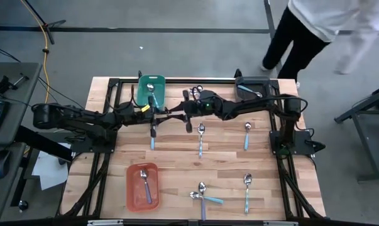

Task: Sort silverware by color (type)
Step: Put the violet spoon into the orange bin

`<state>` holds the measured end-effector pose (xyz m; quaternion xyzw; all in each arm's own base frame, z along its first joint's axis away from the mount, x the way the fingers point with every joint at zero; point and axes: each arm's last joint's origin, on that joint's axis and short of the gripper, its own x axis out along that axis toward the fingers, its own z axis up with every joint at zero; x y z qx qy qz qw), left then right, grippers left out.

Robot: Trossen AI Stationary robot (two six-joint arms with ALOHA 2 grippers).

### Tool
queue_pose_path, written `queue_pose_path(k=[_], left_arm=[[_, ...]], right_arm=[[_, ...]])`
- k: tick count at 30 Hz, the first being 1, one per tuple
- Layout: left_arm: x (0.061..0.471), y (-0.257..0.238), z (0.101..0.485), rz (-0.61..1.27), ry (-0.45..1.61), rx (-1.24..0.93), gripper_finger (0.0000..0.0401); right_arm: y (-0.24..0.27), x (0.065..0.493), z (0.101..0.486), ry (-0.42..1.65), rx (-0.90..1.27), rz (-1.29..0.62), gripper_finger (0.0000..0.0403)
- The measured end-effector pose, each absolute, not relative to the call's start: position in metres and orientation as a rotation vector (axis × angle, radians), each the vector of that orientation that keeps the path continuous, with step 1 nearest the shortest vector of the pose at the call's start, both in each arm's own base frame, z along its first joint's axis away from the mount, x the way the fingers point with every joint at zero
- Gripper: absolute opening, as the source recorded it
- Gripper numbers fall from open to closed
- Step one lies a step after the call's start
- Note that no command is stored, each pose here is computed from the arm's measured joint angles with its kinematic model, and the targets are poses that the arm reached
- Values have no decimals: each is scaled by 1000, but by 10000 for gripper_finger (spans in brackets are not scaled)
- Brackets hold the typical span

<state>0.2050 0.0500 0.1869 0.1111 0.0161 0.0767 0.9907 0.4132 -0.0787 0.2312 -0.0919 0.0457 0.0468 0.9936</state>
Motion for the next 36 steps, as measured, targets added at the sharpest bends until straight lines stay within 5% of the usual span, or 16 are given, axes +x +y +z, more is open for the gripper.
queue_pose_path(k=[6, 16, 24, 36], left_arm=[[197, 68, 185, 300, 119, 152, 54], [189, 122, 205, 633, 580, -80, 54], [178, 165, 207, 818, 794, -225, 54], [184, 189, 163, 804, 1036, -410, 54]], right_arm=[[-88, 388, 256, 258, -271, -77, 128], [-107, 327, 254, 386, -284, -250, 7], [-106, 287, 223, 311, -263, -304, 8], [-102, 276, 208, 320, -257, -298, 1]])
